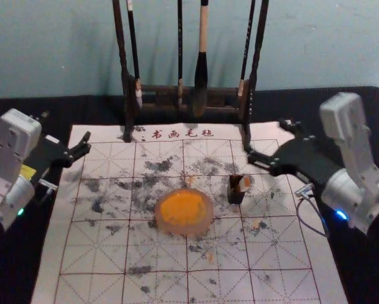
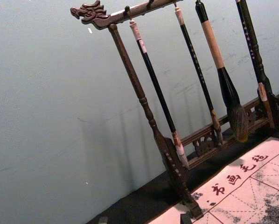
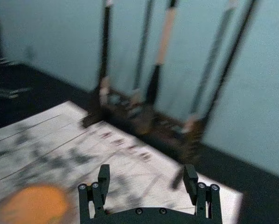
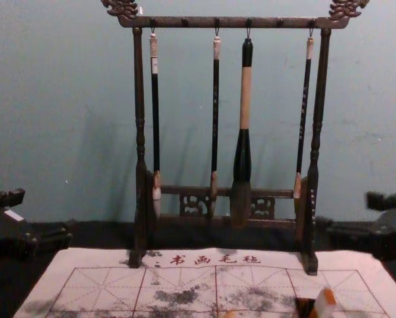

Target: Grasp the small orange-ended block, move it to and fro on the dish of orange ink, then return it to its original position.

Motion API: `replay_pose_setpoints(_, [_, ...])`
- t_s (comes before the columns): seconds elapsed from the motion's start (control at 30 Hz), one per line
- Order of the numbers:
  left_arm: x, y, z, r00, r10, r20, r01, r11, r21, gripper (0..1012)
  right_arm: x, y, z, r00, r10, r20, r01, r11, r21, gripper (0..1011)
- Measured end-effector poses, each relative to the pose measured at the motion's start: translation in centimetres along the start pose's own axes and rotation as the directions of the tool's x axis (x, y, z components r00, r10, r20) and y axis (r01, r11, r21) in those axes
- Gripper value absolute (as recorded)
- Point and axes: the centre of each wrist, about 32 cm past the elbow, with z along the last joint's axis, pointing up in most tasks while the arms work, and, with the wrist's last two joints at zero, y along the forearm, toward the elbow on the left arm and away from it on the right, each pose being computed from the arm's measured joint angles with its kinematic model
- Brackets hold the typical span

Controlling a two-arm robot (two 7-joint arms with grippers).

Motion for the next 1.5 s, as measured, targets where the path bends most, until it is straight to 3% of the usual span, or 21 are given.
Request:
replay_pose_setpoints(0.07, [0.00, 0.00, 0.00, 1.0000, 0.000, 0.000, 0.000, 1.0000, 0.000, 1001, -0.3, -0.3, -1.3, 0.998, -0.069, 0.012, 0.068, 0.997, 0.039, 1003])
replay_pose_setpoints(0.2, [0.00, 0.00, 0.00, 1.0000, 0.000, 0.000, 0.000, 1.0000, 0.000, 1001, -0.8, -0.8, -3.6, 0.987, -0.159, 0.000, 0.159, 0.986, 0.051, 1003])
replay_pose_setpoints(0.3, [0.00, 0.00, 0.00, 1.0000, 0.000, 0.000, 0.000, 1.0000, 0.000, 1001, -1.1, -1.1, -5.0, 0.981, -0.195, -0.010, 0.195, 0.980, 0.042, 1003])
replay_pose_setpoints(0.5, [0.00, 0.00, 0.00, 1.0000, 0.000, 0.000, 0.000, 1.0000, 0.000, 1001, -1.4, -1.3, -6.5, 0.975, -0.223, -0.011, 0.223, 0.974, 0.040, 1003])
replay_pose_setpoints(1.5, [0.00, 0.00, 0.00, 1.0000, 0.000, 0.000, 0.000, 1.0000, 0.000, 1001, -1.4, -1.3, -6.3, 0.976, -0.219, -0.012, 0.219, 0.975, 0.038, 1003])
